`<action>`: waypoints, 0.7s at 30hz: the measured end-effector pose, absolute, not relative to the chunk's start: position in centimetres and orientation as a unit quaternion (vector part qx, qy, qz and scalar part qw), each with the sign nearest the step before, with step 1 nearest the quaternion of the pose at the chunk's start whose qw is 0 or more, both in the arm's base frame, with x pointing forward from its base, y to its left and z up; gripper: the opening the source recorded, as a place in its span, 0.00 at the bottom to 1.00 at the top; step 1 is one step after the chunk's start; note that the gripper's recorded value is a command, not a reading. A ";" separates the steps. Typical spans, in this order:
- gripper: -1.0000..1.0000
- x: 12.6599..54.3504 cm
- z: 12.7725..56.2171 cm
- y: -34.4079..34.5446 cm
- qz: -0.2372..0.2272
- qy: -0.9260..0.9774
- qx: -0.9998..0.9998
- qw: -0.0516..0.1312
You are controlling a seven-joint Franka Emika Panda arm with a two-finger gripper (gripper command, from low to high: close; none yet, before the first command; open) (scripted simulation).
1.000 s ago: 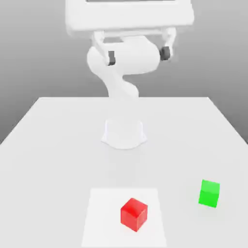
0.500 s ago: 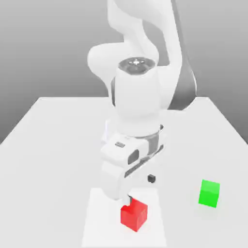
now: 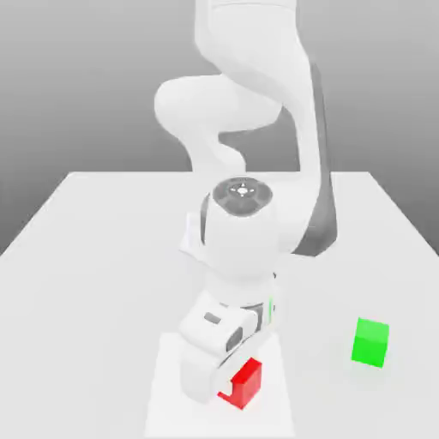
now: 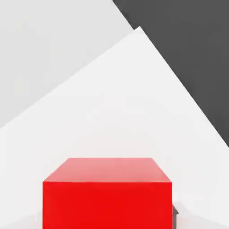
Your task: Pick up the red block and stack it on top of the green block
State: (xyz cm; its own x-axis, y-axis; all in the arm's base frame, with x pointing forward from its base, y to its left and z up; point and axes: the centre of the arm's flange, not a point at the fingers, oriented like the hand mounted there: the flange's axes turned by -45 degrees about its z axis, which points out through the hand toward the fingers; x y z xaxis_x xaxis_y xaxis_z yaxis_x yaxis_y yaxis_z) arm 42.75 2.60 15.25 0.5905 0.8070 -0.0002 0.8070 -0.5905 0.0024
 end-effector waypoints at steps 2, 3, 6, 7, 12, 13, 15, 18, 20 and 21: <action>0.00 42.9 16.8 2.6 0.001 0.453 0.891 0.002; 0.00 42.9 17.6 2.6 0.002 0.453 0.891 0.002; 0.00 42.8 19.8 2.6 0.001 0.453 0.892 0.001; 0.00 42.6 20.5 2.7 0.000 0.454 0.891 0.000; 0.00 41.7 22.0 8.5 0.000 0.570 0.822 0.000; 0.00 41.3 22.2 9.8 0.000 0.595 0.804 0.000; 0.00 40.6 22.6 12.2 0.000 0.642 0.767 0.000; 0.00 39.2 23.2 15.6 0.000 0.709 0.706 0.000; 0.00 38.2 23.5 17.8 0.000 0.750 0.662 0.000; 0.00 37.6 23.7 18.9 0.000 0.769 0.639 0.000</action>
State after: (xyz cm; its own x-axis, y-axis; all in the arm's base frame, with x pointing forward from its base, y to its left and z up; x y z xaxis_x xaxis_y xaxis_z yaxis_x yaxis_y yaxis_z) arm 37.58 18.90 23.69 -0.1835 0.9830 0.0003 0.9830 0.1835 0.0001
